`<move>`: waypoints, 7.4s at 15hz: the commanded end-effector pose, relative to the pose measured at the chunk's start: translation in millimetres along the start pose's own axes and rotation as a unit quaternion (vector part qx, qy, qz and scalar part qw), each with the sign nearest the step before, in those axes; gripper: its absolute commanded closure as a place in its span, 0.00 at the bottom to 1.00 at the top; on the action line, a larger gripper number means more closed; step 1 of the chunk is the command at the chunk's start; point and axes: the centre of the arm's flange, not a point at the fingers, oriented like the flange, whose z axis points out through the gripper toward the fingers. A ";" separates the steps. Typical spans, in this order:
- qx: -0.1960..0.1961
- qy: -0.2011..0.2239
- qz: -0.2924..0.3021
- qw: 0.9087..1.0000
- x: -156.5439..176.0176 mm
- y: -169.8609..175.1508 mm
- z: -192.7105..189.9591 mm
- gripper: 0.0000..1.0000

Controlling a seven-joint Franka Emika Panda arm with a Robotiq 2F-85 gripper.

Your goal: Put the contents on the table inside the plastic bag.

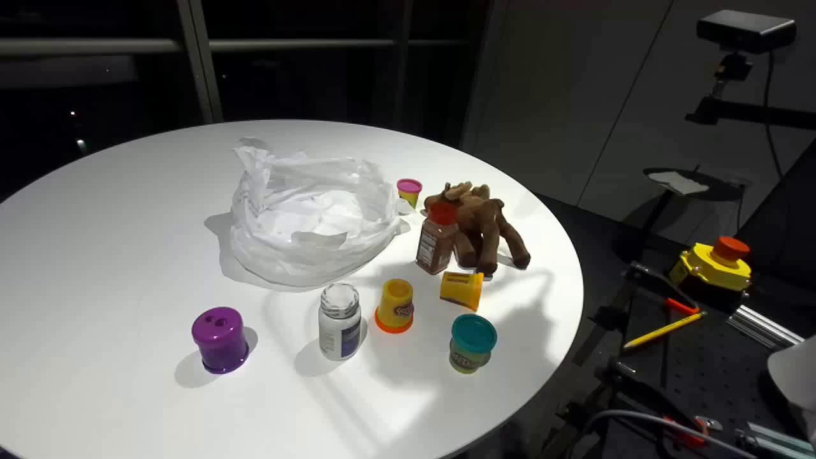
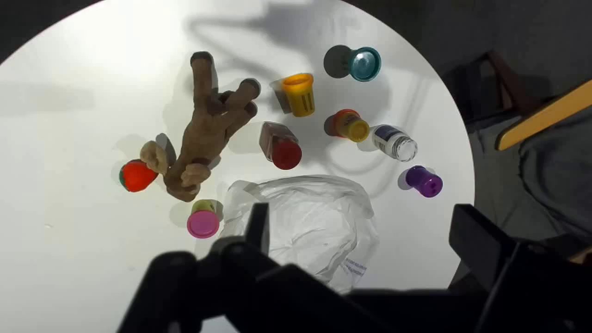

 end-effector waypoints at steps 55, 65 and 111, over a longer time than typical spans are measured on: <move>-0.164 0.017 -0.139 0.976 184.2 85.1 295.5 0.84; -0.137 0.001 -0.193 0.971 205.5 -52.3 287.5 0.84; -0.058 0.051 -0.318 0.945 133.3 -274.1 442.4 0.00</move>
